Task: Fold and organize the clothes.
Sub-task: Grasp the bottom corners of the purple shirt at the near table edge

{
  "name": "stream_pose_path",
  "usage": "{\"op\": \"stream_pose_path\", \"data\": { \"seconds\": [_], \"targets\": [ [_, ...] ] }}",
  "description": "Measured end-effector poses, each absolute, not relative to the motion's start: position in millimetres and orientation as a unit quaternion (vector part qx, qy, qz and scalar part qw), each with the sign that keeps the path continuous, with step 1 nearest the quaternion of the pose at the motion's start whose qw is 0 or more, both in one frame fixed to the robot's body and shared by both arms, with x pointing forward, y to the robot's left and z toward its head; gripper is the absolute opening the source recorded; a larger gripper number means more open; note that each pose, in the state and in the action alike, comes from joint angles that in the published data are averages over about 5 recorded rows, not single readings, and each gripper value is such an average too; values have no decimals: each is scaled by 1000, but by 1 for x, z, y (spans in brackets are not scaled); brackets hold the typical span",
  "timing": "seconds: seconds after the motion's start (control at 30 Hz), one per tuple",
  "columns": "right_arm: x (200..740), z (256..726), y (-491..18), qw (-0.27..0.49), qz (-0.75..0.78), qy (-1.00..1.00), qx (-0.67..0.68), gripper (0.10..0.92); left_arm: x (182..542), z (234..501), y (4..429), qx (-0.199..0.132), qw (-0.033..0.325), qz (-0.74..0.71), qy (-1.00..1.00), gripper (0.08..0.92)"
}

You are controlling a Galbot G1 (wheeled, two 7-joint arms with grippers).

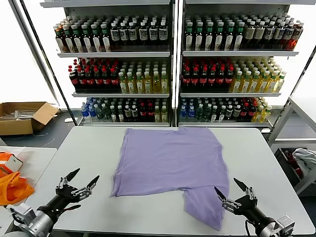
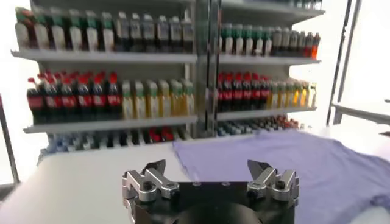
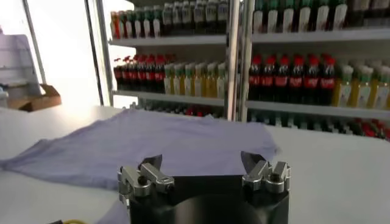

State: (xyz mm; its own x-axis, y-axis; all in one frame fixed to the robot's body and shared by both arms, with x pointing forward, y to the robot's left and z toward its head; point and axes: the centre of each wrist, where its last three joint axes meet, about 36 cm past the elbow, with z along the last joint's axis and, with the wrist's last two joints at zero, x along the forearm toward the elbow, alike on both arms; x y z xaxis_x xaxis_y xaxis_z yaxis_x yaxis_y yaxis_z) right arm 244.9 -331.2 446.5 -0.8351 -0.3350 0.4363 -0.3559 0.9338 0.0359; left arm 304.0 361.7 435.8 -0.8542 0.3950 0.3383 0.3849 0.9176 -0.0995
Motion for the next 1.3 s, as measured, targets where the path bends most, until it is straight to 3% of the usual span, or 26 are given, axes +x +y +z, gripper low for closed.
{"op": "stream_pose_path", "data": {
  "seconds": [0.33,0.7,0.87,1.3],
  "targets": [
    [230,445,-320,269,21,-946,177,823,311,418,339,-222,242,15,-944,823],
    [222,434,-310,300,22,-939,166,806,328,400,328,-228,273,22,-934,823],
    [222,428,-305,304,22,-938,167,680,332,393,325,-234,281,21,-931,767],
    [226,417,-297,302,22,-937,175,308,340,380,321,-237,280,12,-930,389]
  ]
}}
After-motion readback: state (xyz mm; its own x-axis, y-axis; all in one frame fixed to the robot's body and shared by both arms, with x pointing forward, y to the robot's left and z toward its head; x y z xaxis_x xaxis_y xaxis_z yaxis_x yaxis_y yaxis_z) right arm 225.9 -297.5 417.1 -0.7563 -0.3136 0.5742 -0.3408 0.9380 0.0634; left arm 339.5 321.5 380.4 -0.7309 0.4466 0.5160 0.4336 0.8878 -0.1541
